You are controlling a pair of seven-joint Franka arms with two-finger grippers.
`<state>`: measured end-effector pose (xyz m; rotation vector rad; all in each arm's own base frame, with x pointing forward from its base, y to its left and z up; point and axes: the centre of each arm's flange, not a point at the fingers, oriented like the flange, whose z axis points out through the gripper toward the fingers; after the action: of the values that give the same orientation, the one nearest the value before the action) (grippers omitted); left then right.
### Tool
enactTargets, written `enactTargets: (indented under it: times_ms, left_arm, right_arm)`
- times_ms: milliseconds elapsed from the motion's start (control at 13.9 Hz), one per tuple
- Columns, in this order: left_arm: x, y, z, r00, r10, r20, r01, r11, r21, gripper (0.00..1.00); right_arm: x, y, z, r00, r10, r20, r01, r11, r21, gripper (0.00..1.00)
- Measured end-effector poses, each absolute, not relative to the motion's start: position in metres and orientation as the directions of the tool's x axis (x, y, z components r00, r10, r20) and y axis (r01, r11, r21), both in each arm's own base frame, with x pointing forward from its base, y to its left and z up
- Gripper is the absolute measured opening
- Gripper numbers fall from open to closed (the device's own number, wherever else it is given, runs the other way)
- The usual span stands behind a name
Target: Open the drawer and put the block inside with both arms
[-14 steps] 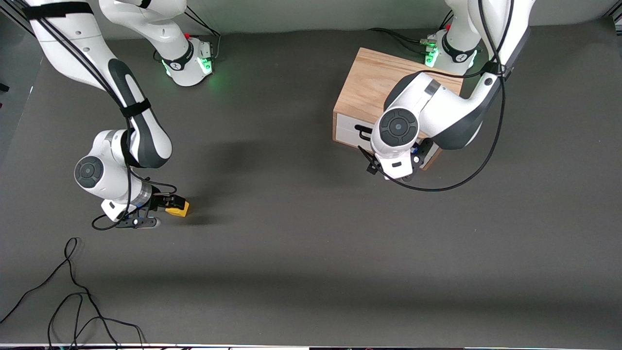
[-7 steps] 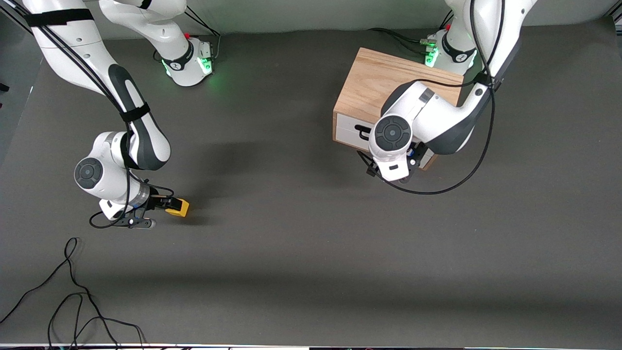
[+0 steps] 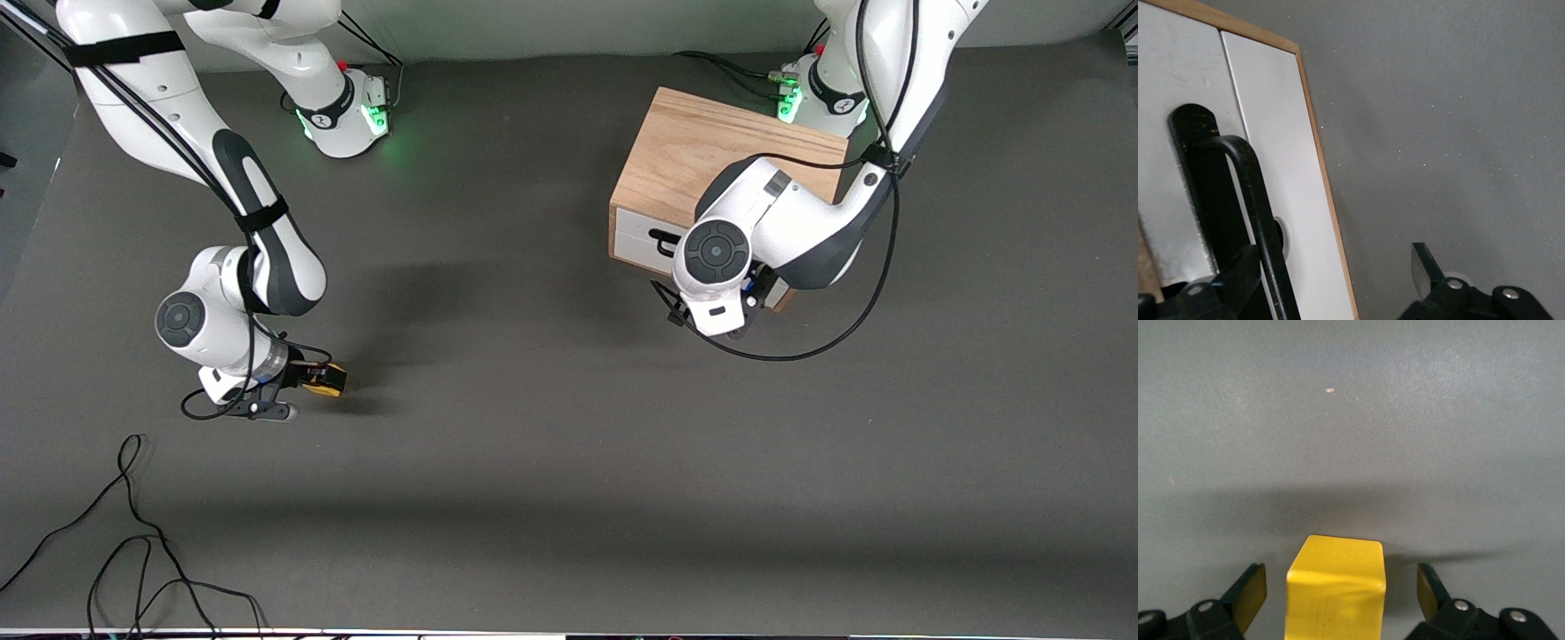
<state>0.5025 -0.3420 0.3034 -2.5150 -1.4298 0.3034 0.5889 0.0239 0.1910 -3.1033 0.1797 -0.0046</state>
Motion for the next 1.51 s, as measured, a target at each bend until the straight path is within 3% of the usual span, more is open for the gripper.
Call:
enactTargets:
  times_ms: [932,1506]
  left_arm:
    - [0.505,-0.348,0.313,0.449,0.893,-0.021,0.838,-0.430,-0.337,1.00]
    - [0.505,-0.348,0.284,0.444,0.895,-0.029,0.825,-0.422,-0.377,1.00]
  right_arm:
    - [0.588,0.024,0.186,0.993,-0.117,0.000,-0.117,-0.993,-0.031,1.00]
    - [0.589,0.024,0.186,0.993,-0.118,0.000,-0.118,-0.993,-0.031,1.00]
